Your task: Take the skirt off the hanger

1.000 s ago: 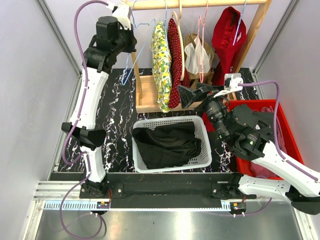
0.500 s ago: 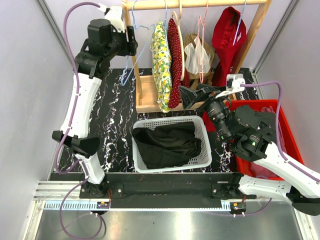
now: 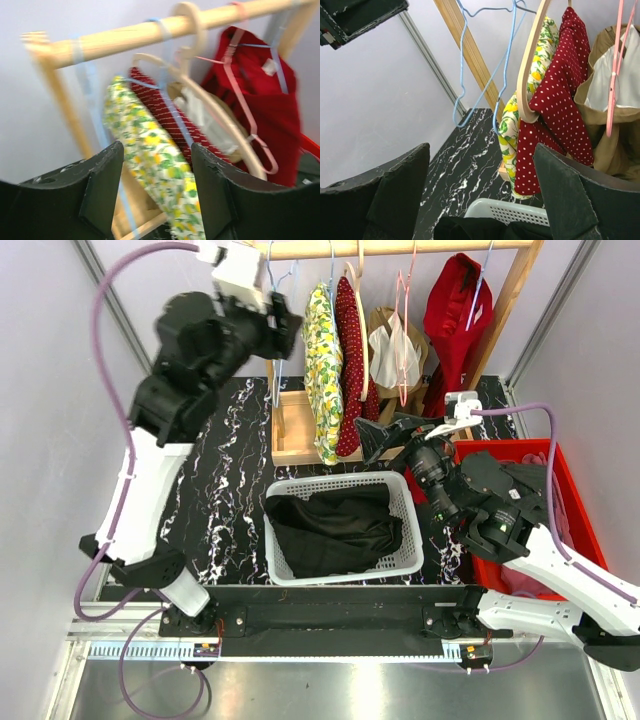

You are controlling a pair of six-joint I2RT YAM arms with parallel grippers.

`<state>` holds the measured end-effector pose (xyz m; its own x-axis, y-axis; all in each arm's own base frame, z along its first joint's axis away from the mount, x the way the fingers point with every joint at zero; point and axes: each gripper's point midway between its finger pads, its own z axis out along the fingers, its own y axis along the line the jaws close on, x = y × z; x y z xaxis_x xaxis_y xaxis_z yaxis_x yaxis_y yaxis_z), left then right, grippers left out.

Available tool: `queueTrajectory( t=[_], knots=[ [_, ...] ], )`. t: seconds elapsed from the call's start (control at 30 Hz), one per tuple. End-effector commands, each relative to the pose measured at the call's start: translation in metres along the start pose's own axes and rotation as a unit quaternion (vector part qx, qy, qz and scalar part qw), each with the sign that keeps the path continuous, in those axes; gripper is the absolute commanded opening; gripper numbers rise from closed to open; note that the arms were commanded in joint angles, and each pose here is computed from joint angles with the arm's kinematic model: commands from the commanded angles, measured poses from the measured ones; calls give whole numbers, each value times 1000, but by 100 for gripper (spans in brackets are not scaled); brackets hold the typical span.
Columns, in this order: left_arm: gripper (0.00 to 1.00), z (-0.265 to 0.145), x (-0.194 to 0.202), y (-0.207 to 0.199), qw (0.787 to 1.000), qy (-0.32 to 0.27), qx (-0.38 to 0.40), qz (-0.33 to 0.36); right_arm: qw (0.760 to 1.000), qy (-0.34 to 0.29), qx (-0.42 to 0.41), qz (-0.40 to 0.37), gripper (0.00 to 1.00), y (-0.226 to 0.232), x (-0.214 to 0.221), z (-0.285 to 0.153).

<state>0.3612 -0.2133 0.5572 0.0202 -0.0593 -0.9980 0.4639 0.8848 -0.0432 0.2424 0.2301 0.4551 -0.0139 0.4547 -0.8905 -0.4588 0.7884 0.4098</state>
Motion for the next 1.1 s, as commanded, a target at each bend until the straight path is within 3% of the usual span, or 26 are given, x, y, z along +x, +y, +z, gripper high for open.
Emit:
queueTrajectory(
  t=[0.0,0.37,1.07],
  knots=[
    [60,37,25,-38,999,14,14,36,1000,-6,12,11,92,-5,-2,-1],
    [54,87,60,-66,1000,29,3,8,999,0,35,4,92,-22,0,-15],
    [48,112,109,-40,994,73,-66,52,999,-5,35,7,91,-25,-12,-24]
  ],
)
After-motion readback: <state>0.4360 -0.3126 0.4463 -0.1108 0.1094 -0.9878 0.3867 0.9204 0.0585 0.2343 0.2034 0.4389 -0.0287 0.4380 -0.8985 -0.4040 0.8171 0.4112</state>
